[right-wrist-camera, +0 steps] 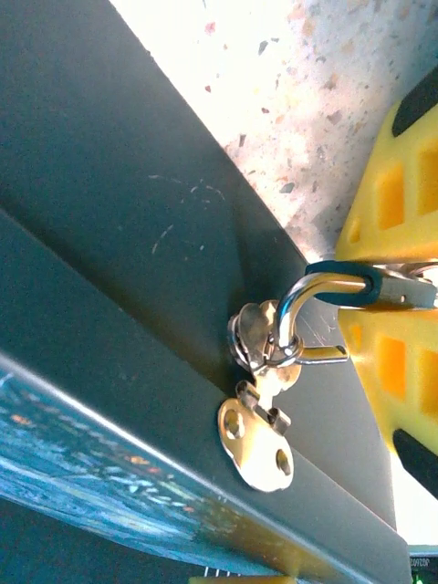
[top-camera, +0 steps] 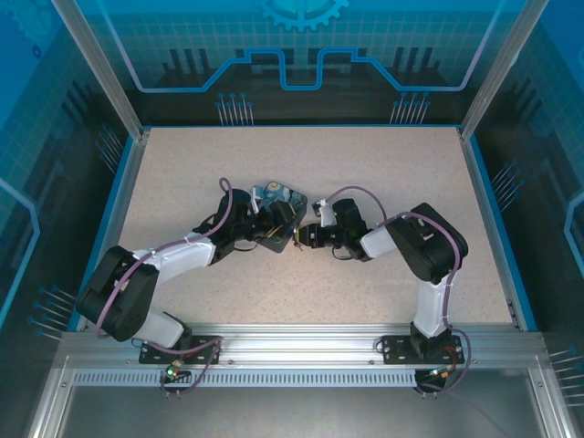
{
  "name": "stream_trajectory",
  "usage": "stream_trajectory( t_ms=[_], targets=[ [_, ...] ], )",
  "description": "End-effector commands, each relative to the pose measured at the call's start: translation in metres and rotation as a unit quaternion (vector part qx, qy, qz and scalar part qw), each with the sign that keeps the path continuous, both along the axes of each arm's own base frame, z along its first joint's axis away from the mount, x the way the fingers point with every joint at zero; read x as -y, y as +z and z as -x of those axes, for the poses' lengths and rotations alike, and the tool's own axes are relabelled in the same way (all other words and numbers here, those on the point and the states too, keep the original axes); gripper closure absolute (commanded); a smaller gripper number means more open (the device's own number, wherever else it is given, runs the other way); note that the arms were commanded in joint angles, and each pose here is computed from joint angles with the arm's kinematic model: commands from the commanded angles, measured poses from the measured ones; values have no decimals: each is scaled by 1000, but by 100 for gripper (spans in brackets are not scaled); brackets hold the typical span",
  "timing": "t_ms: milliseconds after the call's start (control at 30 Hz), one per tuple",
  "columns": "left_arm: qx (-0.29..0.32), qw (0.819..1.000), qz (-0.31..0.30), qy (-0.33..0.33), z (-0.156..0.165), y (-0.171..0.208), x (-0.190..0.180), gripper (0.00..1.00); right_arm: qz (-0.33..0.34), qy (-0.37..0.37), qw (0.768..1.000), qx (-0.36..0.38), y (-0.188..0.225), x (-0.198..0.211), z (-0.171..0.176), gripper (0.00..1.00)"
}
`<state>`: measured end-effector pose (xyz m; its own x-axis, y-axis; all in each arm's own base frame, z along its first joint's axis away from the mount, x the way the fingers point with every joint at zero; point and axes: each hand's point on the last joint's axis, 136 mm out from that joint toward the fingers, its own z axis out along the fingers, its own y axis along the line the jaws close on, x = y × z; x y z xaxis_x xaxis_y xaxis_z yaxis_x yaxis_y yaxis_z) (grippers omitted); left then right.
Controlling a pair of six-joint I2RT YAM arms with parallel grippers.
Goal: Unlock a padlock with a key
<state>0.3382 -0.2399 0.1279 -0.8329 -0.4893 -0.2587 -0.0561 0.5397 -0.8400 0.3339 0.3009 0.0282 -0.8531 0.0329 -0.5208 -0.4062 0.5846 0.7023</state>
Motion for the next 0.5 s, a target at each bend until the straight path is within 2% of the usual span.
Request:
stream_trajectory(
  t_ms=[0, 133, 467],
  targets=[
    [-23, 999, -24, 8, 9, -17, -8, 23, 8, -8, 999, -30, -17, 10, 8, 85],
    [-29, 999, -33, 7, 11, -20, -10, 23, -3, -21, 999, -24, -7, 14, 0, 94],
    [-53, 997, -61, 5, 27, -40, -21, 23, -14, -73, 996, -44, 14, 18, -28, 96]
  ],
)
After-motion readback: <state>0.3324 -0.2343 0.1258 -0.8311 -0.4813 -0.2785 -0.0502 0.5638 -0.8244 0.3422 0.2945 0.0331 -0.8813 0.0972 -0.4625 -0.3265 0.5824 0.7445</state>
